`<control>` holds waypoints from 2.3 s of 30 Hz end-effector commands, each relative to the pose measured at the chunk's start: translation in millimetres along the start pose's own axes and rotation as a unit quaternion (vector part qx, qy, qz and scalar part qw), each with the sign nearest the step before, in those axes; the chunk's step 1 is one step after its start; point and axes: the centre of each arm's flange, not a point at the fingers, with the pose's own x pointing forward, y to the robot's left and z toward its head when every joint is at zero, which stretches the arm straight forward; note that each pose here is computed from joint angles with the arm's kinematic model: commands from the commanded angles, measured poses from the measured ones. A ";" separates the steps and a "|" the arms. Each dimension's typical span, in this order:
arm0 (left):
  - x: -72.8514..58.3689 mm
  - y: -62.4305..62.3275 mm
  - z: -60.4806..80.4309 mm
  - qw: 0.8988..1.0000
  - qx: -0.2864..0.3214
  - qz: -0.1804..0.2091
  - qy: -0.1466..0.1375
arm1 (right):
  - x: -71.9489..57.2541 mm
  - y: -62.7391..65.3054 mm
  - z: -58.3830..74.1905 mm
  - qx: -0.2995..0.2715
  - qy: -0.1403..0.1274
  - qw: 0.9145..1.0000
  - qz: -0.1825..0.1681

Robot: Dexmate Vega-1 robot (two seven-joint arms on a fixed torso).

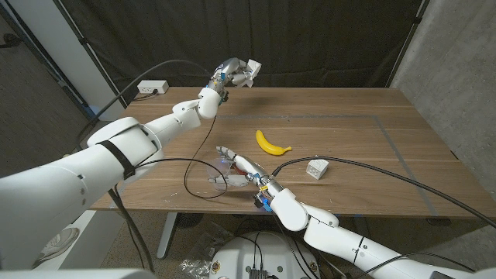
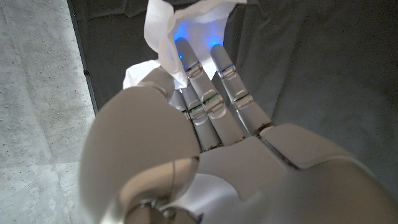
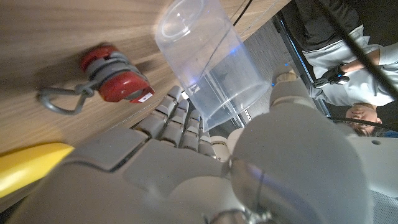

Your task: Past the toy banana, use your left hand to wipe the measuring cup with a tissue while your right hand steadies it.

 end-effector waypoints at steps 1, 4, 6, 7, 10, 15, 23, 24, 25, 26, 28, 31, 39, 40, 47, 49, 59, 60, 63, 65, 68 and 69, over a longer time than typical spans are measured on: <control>2.1 1.0 9.0 1.000 -0.002 -0.006 -0.011 | -0.8 1.1 -3.5 -0.029 0.016 0.999 0.004; 3.2 -1.5 10.1 1.000 -0.002 -0.011 -0.011 | -2.1 3.1 -2.0 -0.032 0.012 0.999 0.001; 3.5 -2.8 11.3 1.000 -0.001 -0.013 -0.012 | -3.5 4.3 -1.6 -0.031 0.012 0.999 -0.002; 3.7 -3.2 11.9 1.000 0.000 -0.014 -0.012 | -4.1 4.8 -1.6 -0.032 0.011 0.999 -0.004; 4.1 -3.6 13.2 1.000 0.000 -0.013 -0.013 | -5.2 6.2 -0.8 -0.036 0.006 0.999 -0.010; 4.3 -1.8 15.5 1.000 0.007 -0.013 -0.014 | -6.5 8.8 2.3 -0.051 -0.003 0.998 -0.024; 2.0 -0.5 14.9 1.000 0.014 -0.013 -0.012 | -8.4 10.2 3.0 -0.063 -0.015 0.996 -0.059; 1.8 -0.1 14.8 1.000 0.015 -0.012 -0.011 | -8.5 9.9 2.8 -0.064 -0.015 0.996 -0.061; 1.7 0.4 14.7 1.000 0.016 -0.011 -0.011 | -8.6 9.7 2.4 -0.064 -0.014 0.996 -0.064; 1.6 0.8 14.7 1.000 0.017 -0.011 -0.011 | -8.7 9.4 1.9 -0.063 -0.014 0.996 -0.066; 1.1 1.5 14.7 1.000 0.018 -0.009 -0.012 | -9.0 8.7 1.5 -0.062 -0.014 0.995 -0.074; -0.3 2.1 15.0 1.000 0.016 -0.009 -0.012 | -10.3 5.2 1.0 -0.055 -0.012 0.994 -0.094; -5.6 5.6 14.2 1.000 0.006 -0.002 -0.008 | -13.4 -26.1 -1.7 -0.052 -0.005 0.985 -0.165; -6.5 6.2 13.9 1.000 0.003 0.000 -0.007 | -13.9 -31.3 -2.6 -0.049 -0.005 0.983 -0.175; -14.6 12.2 15.1 1.000 -0.007 0.010 -0.004 | -15.6 -62.2 -6.6 -0.052 -0.010 0.974 -0.219; -17.1 13.9 16.6 1.000 -0.013 0.013 -0.004 | -14.9 -69.9 -8.5 -0.052 -0.011 0.973 -0.225; -32.5 25.0 22.0 0.997 -0.079 0.005 -0.011 | -11.5 -115.8 -20.9 -0.041 -0.009 0.961 -0.272; -34.3 26.1 22.2 0.996 -0.087 0.002 -0.014 | -10.9 -120.6 -22.3 -0.038 -0.009 0.960 -0.277; -39.8 28.6 22.6 0.994 -0.108 -0.008 -0.020 | -7.9 -133.3 -26.8 -0.029 -0.012 0.956 -0.291; -42.9 29.9 21.9 0.991 -0.127 -0.016 -0.025 | -4.5 -139.7 -30.7 -0.016 -0.015 0.954 -0.298; -47.6 31.2 19.2 0.985 -0.166 -0.030 -0.029 | 2.9 -148.8 -35.9 -0.001 -0.017 0.951 -0.309; -48.7 31.3 18.5 0.984 -0.175 -0.034 -0.029 | 4.6 -150.7 -36.7 0.002 -0.017 0.949 -0.313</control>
